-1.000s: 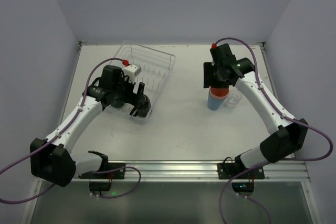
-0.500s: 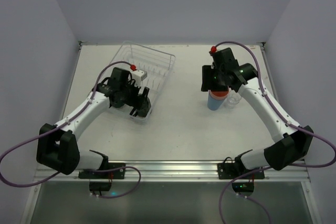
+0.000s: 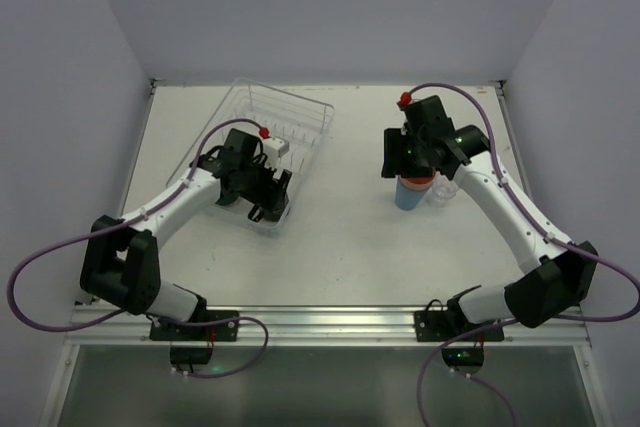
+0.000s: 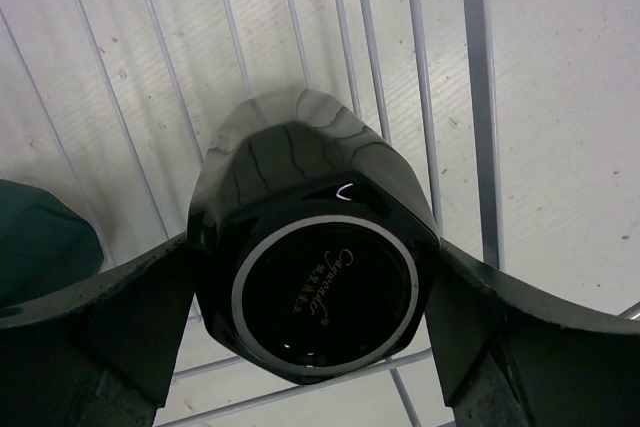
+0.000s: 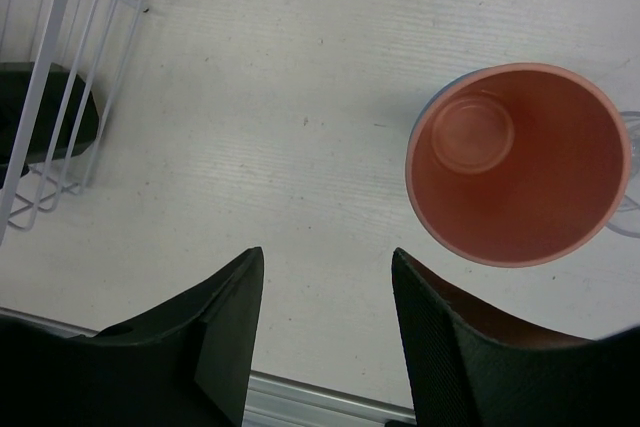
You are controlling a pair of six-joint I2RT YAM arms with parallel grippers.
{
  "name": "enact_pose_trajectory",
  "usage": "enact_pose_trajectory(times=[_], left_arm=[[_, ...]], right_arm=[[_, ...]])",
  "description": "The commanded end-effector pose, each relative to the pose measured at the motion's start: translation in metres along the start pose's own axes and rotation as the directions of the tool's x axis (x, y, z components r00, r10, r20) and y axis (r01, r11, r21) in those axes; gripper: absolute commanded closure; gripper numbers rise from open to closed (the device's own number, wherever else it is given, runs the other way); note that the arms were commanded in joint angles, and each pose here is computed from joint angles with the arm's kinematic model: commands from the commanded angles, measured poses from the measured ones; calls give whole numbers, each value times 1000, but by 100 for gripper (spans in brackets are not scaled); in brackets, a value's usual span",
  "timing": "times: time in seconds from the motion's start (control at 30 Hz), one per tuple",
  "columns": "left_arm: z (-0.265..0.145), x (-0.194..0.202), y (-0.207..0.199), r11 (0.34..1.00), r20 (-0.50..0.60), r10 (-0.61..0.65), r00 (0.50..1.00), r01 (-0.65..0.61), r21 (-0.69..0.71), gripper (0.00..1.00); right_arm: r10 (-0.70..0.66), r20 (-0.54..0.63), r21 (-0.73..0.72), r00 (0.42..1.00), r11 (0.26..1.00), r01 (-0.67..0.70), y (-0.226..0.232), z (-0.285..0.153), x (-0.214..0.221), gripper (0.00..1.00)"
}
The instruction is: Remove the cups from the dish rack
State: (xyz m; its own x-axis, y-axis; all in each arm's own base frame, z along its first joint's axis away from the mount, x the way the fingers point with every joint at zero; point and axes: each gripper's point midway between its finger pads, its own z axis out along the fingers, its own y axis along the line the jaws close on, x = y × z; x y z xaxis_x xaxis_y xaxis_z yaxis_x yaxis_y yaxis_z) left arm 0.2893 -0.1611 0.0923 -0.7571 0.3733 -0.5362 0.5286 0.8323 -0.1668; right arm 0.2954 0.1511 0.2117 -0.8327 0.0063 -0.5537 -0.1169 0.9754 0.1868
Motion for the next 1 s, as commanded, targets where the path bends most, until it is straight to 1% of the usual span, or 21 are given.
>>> enact_pose_trajectory(times=[0.0,0.3,0.37,0.43,0.47,0.57,0.83,0.93,0.97], left_arm=[[-2,-21,7,998,39,44,998,-42,-47,11],[2,-28,6,997,39,44,998,-42,-59,10],[3,-29,7,997,36,43,998,-41,-62,7],[3,-29,7,997,32,36,999,-34,-64,1],[3,-30,8,997,36,36,999,-33,-66,0],[5,-31,10,996,34,32,999,-29,-81,0],[2,-45,14,994,80,38,996,-30,-105,0],[3,-50,8,997,95,41,995,-34,-73,0],[3,-50,6,998,102,11,995,-4,-64,0]], right_arm=[[-16,35,-41,999,999,17,7,-6,-4,43],[-16,35,-45,999,999,18,7,-6,-3,43],[-18,36,-47,999,999,19,7,-6,-4,43],[-19,31,-45,999,999,21,7,-5,-3,43],[-21,32,-45,999,999,22,7,-4,-3,43],[-23,23,-42,999,999,24,6,-1,-1,42],[-27,20,-42,999,999,28,7,2,-1,42],[-28,16,-39,999,999,28,6,3,0,42],[-29,12,-38,999,999,30,5,5,1,42]])
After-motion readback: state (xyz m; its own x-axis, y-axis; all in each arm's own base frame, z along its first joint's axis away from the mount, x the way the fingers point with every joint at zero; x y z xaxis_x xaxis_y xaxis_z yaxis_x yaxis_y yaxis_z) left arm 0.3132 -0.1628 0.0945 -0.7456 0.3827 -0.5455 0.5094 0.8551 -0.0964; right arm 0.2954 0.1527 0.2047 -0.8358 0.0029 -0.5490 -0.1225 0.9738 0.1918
